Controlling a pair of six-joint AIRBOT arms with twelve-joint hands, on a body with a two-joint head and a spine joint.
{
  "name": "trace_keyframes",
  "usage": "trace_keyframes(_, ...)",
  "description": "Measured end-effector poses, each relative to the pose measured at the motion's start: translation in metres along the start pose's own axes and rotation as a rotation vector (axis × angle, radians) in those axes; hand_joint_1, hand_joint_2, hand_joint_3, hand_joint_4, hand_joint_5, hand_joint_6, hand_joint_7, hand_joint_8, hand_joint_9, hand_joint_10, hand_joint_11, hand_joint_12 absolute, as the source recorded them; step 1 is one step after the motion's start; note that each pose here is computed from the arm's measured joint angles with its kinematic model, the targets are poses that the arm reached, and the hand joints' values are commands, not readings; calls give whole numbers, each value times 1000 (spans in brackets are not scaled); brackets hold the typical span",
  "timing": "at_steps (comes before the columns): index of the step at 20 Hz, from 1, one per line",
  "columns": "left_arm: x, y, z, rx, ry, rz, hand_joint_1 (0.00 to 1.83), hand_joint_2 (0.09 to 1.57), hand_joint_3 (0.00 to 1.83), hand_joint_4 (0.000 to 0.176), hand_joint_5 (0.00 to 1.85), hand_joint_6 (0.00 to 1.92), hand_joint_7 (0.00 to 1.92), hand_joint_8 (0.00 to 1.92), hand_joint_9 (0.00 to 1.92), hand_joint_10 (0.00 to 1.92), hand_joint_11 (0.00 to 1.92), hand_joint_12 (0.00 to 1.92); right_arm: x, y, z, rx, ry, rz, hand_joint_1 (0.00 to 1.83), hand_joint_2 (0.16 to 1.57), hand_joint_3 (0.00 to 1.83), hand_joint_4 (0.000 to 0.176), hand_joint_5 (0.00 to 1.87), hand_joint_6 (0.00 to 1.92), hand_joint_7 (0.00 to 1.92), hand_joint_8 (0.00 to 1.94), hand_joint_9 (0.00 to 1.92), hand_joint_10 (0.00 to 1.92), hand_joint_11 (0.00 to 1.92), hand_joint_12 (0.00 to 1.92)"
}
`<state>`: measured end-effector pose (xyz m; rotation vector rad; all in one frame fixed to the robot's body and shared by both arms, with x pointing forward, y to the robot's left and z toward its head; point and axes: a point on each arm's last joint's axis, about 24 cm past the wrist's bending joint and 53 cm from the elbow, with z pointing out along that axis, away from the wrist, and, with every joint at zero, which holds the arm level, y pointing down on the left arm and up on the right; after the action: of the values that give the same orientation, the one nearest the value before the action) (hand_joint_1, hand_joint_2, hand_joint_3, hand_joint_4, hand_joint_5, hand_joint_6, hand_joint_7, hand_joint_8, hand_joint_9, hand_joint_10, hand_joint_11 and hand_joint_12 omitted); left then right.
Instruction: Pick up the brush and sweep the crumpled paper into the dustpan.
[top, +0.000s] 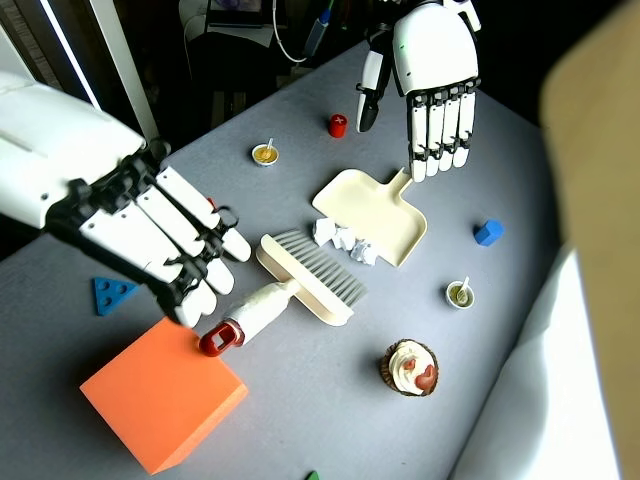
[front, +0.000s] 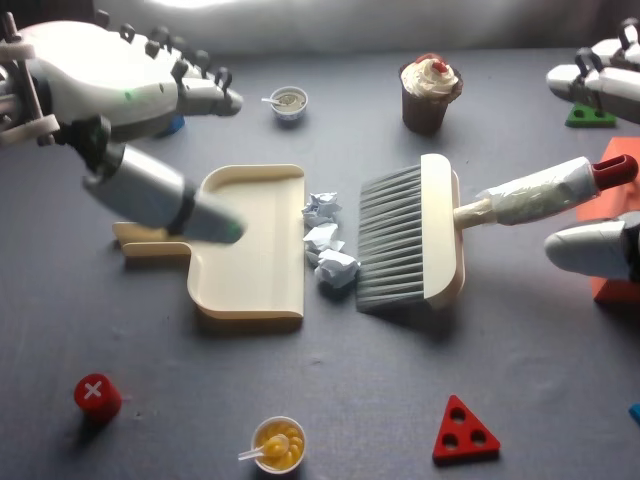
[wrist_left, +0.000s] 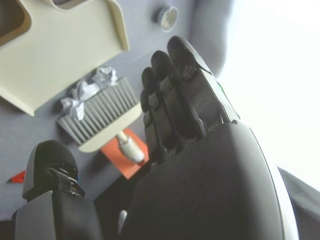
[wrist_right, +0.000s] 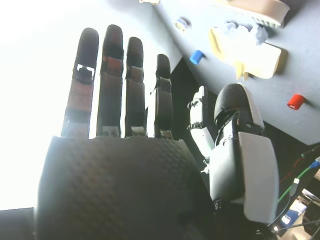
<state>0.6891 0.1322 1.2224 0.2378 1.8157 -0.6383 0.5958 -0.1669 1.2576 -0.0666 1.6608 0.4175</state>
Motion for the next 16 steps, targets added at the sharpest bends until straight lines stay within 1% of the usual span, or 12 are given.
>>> trace_keyframes(3, 2, 0, 0, -7, 5, -1, 0, 865, 6, 0, 166, 2, 163, 2, 152, 1, 137, 15, 1, -3, 0, 11, 6, 17, 0, 869, 7, 0, 76, 3, 116, 8, 110, 9, 68, 47)
trace_keyframes(4, 2, 0, 0, -7, 4, -4, 0, 868, 6, 0, 182, 8, 182, 9, 167, 7, 155, 21, 1, -3, 0, 10, 6, 17, 0, 867, 5, 0, 65, 0, 107, 3, 98, 3, 56, 39)
trace_keyframes(6, 2, 0, 0, -7, 4, 1, 0, 868, 4, 0, 146, 0, 155, 0, 136, 0, 135, 10, 3, 1, 0, -4, 15, 15, 0, 877, 7, 0, 41, 1, 80, 1, 72, 0, 38, 27)
trace_keyframes(9, 1, 3, 0, -12, 3, 24, 0, 872, 5, 0, 155, 5, 166, 6, 149, 7, 143, 13, 7, 7, 0, -32, 33, 12, 0, 884, 8, 0, 45, 6, 88, 7, 93, 9, 41, 25)
trace_keyframes(11, 3, 4, 0, -10, 7, 36, 0, 870, 3, 0, 155, 4, 168, 5, 151, 6, 143, 11, 8, 7, 0, -34, 35, 11, 0, 889, 8, 0, 66, 11, 105, 11, 111, 12, 57, 28)
trace_keyframes(13, 5, 8, 0, -18, 13, 41, 13, 870, 2, 0, 161, 5, 172, 5, 153, 6, 145, 11, 7, 8, 0, -37, 32, 5, 0, 908, 14, 0, 70, 10, 95, 4, 95, 3, 43, 20)
trace_keyframes(14, 6, 12, 2, -21, 16, 55, 19, 871, 2, 0, 162, 5, 171, 4, 153, 5, 142, 9, 7, 7, 0, -36, 32, 4, 0, 913, 14, 0, 68, 8, 96, 4, 99, 5, 52, 22)
trace_keyframes(15, 6, 14, 3, -21, 15, 70, 70, 879, 5, 0, 131, 0, 136, 0, 127, 0, 125, 1, 7, 8, 0, -38, 30, 0, 0, 915, 12, 0, 81, 11, 107, 7, 111, 9, 72, 29)
trace_keyframes(16, 8, 15, 4, -14, 17, 75, 100, 887, 7, 0, 127, 1, 130, 1, 123, 1, 124, 1, 6, 8, 0, -38, 30, -1, 0, 914, 9, 0, 88, 11, 117, 9, 120, 10, 84, 30)
